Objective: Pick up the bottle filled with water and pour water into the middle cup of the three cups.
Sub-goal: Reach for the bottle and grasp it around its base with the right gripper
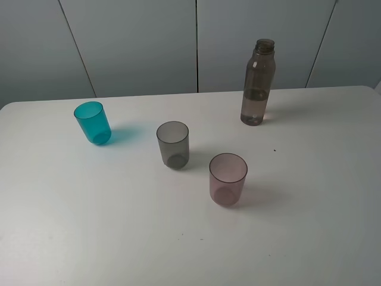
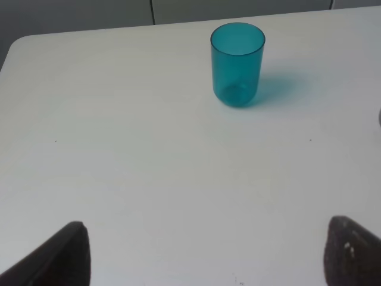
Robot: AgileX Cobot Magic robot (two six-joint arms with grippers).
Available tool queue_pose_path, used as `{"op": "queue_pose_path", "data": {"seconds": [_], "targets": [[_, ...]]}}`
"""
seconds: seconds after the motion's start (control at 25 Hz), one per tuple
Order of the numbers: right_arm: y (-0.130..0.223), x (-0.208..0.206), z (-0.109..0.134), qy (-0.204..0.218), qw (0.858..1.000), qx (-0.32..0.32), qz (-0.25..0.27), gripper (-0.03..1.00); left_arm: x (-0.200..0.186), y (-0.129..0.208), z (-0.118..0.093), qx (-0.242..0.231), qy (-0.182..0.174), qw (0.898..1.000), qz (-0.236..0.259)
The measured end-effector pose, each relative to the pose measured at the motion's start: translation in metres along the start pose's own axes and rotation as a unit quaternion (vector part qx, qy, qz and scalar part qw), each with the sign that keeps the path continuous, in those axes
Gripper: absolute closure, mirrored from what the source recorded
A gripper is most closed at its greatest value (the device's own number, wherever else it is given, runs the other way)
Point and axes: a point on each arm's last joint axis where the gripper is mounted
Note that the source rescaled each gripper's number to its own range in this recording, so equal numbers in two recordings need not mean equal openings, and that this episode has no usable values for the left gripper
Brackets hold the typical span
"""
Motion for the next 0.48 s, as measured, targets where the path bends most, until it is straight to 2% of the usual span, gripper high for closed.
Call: {"op": "queue_pose_path", "data": {"seconds": [0.48], "targets": [[0.0, 0.0, 0.0, 0.0, 1.0, 0.0, 0.0, 0.0, 0.0, 0.0, 0.0, -0.002, 0.0, 1.0, 0.0]]}}
Point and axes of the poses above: a point on each arm's last joint axis where the gripper is mounted, x pointing out along that axis toward the gripper, z along the wrist's bending axis when the last joint is at zero, y = z × x, and after that the axes turned 15 degrees about x, right-handed
